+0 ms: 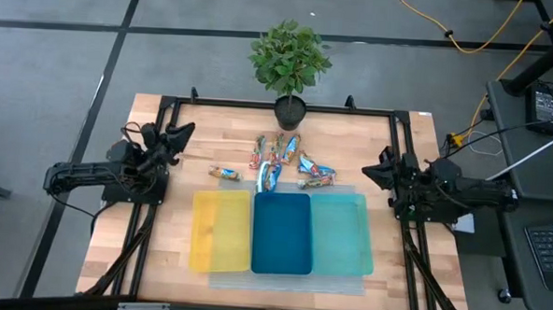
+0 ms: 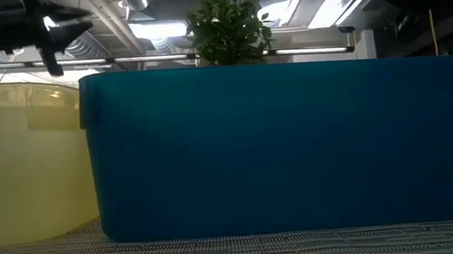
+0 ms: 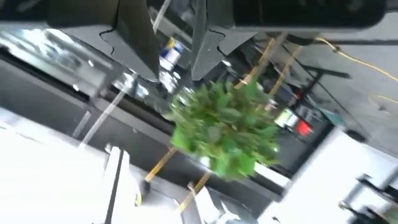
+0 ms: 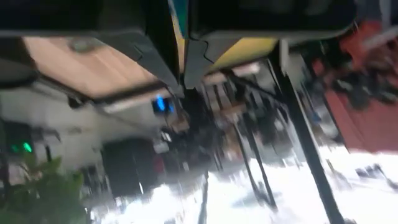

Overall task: Pick and place Granola Bars by type
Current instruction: Put the yellow granola bar into the yellow bin

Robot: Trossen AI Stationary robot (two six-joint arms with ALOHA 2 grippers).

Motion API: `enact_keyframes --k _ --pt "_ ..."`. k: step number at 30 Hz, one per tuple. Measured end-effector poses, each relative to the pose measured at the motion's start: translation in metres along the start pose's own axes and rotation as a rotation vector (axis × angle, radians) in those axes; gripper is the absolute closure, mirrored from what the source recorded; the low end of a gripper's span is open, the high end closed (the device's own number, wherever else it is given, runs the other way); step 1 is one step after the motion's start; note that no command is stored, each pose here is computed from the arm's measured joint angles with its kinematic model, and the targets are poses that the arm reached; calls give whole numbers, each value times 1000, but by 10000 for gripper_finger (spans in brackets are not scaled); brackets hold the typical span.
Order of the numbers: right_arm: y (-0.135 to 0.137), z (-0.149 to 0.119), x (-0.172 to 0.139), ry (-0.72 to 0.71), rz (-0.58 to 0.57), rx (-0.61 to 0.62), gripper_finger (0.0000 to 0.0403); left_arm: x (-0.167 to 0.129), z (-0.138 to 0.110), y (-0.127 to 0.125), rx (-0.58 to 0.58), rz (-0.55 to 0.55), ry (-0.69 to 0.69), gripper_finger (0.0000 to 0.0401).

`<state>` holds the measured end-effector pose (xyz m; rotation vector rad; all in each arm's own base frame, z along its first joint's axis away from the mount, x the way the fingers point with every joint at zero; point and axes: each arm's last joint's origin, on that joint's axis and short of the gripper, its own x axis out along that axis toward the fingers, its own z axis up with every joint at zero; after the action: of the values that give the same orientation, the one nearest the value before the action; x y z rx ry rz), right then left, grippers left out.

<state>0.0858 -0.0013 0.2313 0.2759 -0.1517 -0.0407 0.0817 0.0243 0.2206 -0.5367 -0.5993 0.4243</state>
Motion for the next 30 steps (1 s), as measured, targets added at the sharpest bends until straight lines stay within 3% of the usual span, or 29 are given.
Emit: enact_keyframes --k 3,7,11,16,22,30 --pt "7 28 0 100 -43 -52 374 12 16 -17 2 -11 120 313" --pt "14 64 6 204 -102 -111 354 41 41 -49 157 10 389 313" --pt "19 91 16 281 -154 -121 308 72 64 -79 339 9 619 312" --pt "23 111 31 349 -186 -124 243 103 81 -104 467 43 811 293" --pt "24 115 43 384 -195 -122 194 127 69 -105 579 176 1092 235" --pt "24 113 46 397 -204 -95 183 139 22 -70 698 339 1472 148"
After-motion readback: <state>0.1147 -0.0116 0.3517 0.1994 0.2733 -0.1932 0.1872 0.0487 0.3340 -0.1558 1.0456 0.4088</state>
